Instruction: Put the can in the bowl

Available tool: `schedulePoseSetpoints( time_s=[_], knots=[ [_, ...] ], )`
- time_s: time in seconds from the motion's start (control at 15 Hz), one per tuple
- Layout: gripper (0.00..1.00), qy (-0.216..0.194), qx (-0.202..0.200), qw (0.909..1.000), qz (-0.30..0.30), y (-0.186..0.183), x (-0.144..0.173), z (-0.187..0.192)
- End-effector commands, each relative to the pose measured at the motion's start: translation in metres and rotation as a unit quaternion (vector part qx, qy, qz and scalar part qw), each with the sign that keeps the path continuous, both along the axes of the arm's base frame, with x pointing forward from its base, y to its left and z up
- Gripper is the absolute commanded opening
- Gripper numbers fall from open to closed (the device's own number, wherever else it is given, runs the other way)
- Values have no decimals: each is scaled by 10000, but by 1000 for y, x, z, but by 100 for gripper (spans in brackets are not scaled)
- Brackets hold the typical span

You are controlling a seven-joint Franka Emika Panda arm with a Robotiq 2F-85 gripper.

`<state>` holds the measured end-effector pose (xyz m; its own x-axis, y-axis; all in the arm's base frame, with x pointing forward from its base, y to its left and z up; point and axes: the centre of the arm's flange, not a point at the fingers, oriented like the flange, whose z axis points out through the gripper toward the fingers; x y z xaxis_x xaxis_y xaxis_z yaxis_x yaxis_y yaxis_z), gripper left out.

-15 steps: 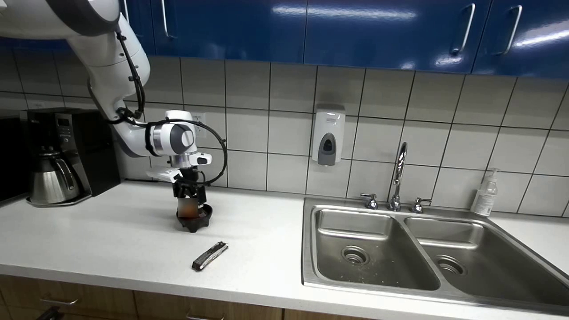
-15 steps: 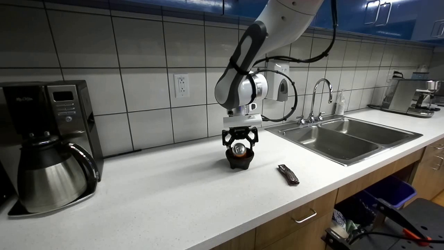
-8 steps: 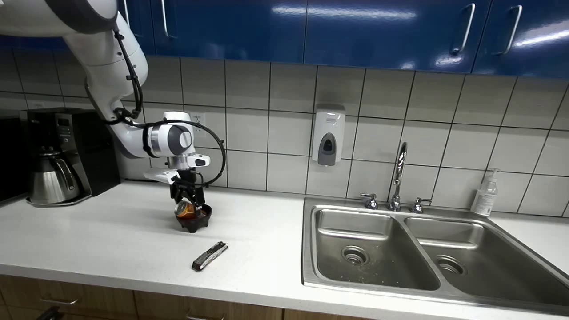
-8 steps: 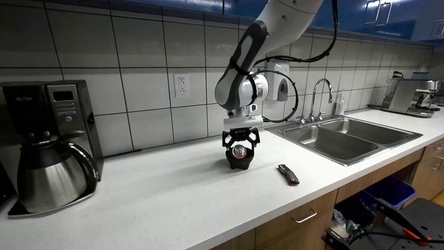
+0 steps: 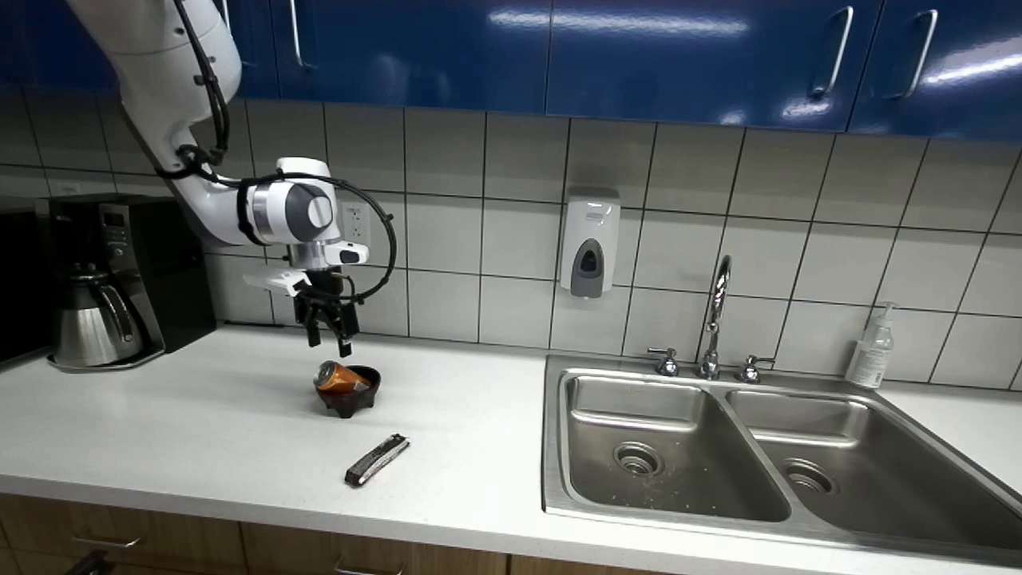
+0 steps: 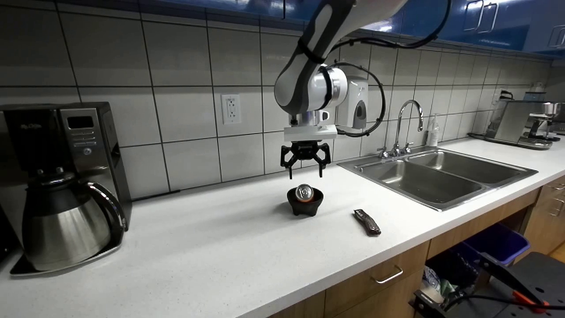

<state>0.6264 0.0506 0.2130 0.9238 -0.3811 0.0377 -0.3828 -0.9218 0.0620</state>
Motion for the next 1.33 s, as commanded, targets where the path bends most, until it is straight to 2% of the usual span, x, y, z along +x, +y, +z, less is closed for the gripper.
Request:
schedulePoseSetpoints(
  time_s=[0.0,0.4,0.8,1.0,1.13,1.2,1.27],
  knots=[
    [100,-77,-3,9999,-138,2,-46,31],
    [100,-309,-60,9991,-282,-9,-119,36],
    [100,-489,8,9988,-36,-27,-192,43],
    [100,-403,-24,9991,110,-31,-213,44],
    [100,-210,-134,9985,483,-32,-222,42],
    [100,-271,-65,9994,208,-29,-201,31],
    [100,-246,-83,9993,282,-29,-206,31]
  ],
)
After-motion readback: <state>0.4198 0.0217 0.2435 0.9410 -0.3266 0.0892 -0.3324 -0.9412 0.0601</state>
